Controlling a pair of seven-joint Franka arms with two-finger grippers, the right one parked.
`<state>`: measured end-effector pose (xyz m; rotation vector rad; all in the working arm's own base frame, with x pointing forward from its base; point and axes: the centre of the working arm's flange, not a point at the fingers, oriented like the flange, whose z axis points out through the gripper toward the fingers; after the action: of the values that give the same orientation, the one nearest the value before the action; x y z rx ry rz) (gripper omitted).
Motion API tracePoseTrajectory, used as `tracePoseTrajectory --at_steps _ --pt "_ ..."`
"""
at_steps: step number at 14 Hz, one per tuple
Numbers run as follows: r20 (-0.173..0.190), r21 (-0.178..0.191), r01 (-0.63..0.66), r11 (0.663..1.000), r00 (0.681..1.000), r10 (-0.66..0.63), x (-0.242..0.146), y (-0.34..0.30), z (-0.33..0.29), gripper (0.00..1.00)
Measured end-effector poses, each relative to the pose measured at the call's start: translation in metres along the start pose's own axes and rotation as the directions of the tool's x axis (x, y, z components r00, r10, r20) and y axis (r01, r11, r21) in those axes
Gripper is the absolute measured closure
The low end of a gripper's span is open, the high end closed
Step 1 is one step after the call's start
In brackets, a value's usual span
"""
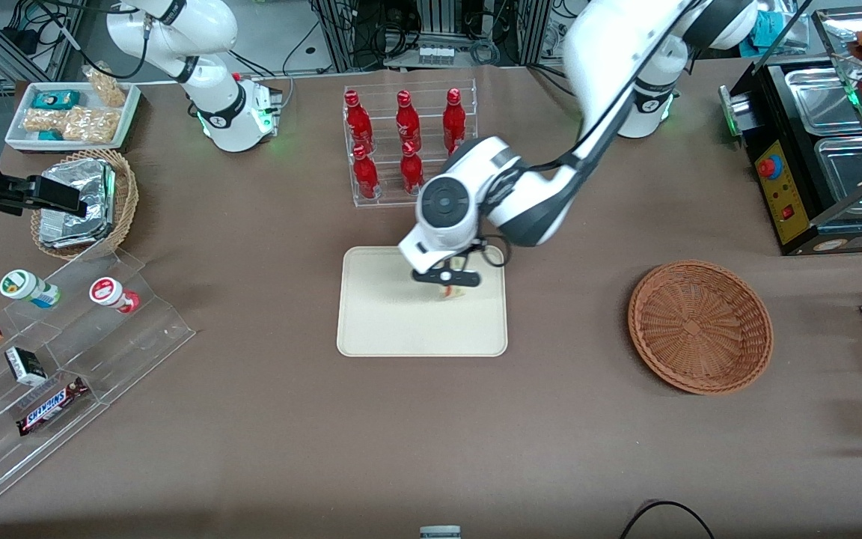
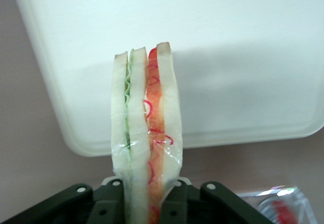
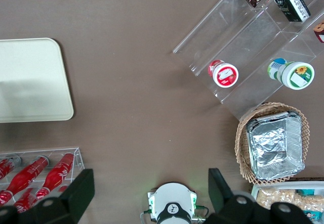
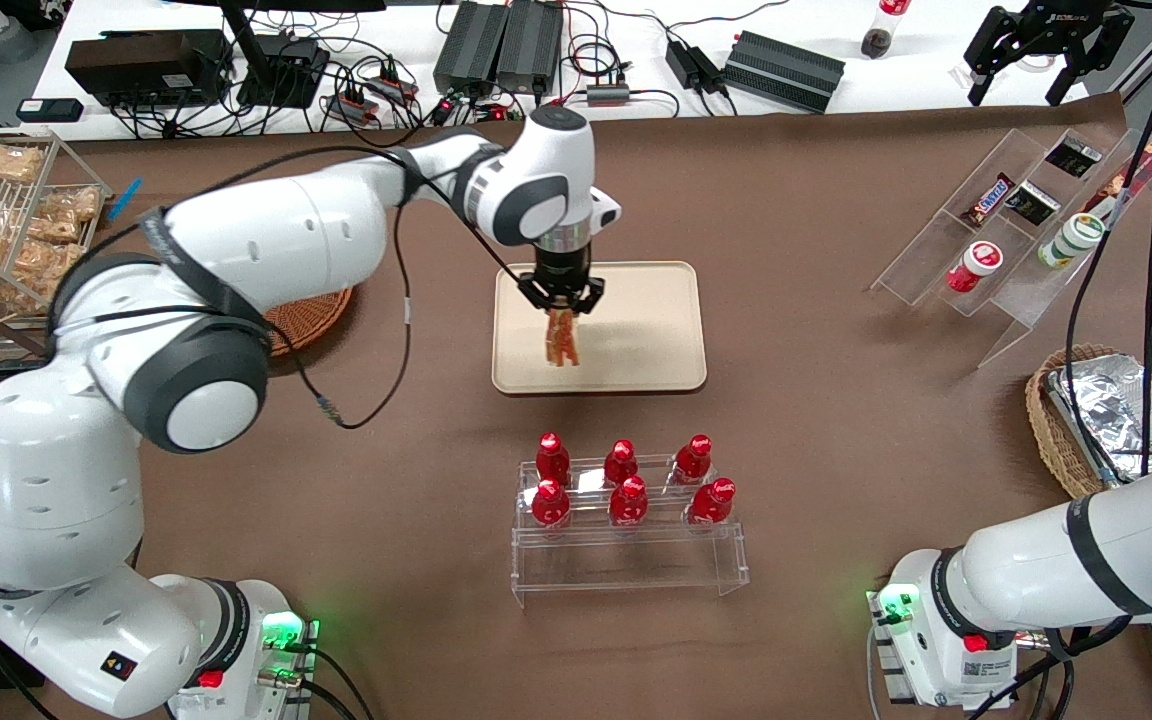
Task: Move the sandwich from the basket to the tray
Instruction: 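Lower the sandwich onto the tray and open the left gripper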
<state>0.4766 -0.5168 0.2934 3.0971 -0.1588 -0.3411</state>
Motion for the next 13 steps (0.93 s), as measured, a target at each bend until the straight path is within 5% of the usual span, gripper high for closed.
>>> tracePoseTrajectory --at_steps 9,13 --pt "-0.025 -0.039 0.034 0.999 0.999 -0.035 0.013 0.014 0.038 0.67" --pt "-0.063 -0.018 0.074 0.997 0.995 -0.075 0.021 0.016 0.053 0.62"
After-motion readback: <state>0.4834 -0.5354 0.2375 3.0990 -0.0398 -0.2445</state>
